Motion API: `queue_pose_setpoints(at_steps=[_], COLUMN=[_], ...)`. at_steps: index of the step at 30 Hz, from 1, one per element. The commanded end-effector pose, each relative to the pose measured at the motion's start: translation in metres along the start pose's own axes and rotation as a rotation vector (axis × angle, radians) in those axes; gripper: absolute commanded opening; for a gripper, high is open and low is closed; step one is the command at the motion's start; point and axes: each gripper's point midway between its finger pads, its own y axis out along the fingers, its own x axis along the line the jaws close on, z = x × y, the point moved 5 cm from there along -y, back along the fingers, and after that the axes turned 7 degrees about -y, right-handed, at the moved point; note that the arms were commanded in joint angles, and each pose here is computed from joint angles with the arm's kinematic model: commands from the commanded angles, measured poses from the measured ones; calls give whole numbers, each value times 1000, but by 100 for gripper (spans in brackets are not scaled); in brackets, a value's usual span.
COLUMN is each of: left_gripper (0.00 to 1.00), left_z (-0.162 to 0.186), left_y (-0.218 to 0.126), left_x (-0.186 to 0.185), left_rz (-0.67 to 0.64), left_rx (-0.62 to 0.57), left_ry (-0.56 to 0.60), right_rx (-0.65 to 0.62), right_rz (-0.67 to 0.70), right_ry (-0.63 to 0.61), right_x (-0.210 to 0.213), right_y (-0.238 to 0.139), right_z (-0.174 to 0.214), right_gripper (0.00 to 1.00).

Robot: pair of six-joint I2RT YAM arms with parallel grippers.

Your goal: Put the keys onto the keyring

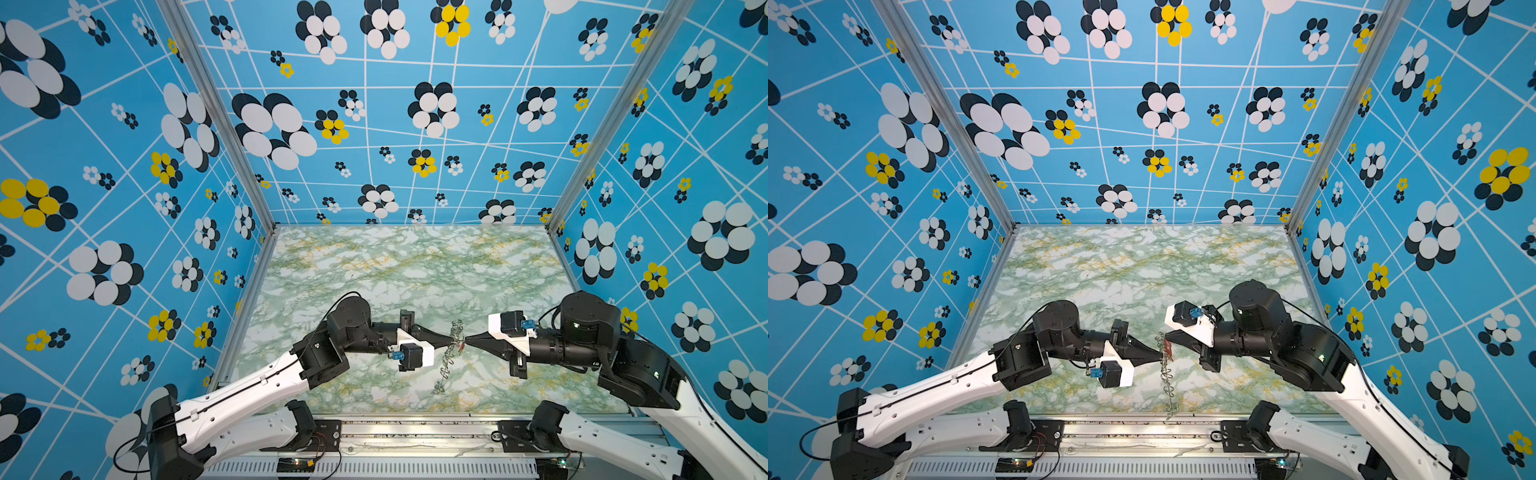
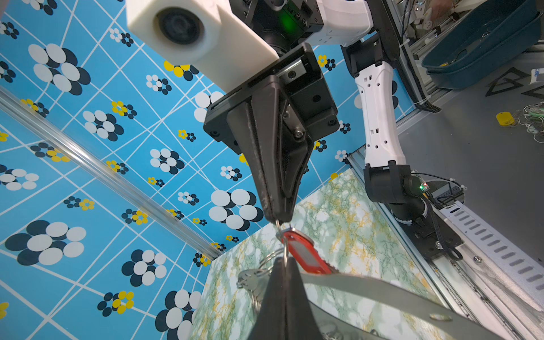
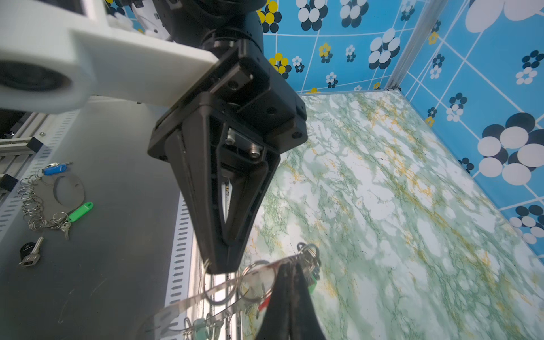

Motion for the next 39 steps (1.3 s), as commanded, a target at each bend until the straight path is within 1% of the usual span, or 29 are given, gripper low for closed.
queue_pose_setpoints(at_steps=[1, 22, 27, 31, 36, 39], left_gripper=[0, 0, 0, 0, 0, 0], left_z=[-4, 0, -7, -2, 1, 3], left_y=[5, 8, 2, -1, -1, -1], left_x=[-11, -9, -10, -10, -14, -14], left_rz=[72, 78, 40, 0, -18, -24], left_rx=[-2, 40, -1, 13, 24, 38], left_ry=[0, -21, 24, 84, 151, 171], right_rx=[-90, -74, -42, -21, 6, 37], right_rz=[57, 47, 59, 83, 48, -15], right_ry=[-24, -26, -11, -7, -8, 6], right_x=[-11, -11, -12, -12, -4, 3], right_y=[-6, -4, -3, -12, -22, -20], right_z=[-26, -24, -18, -18, -16, -12], right_gripper=[0, 0, 0, 0, 0, 0])
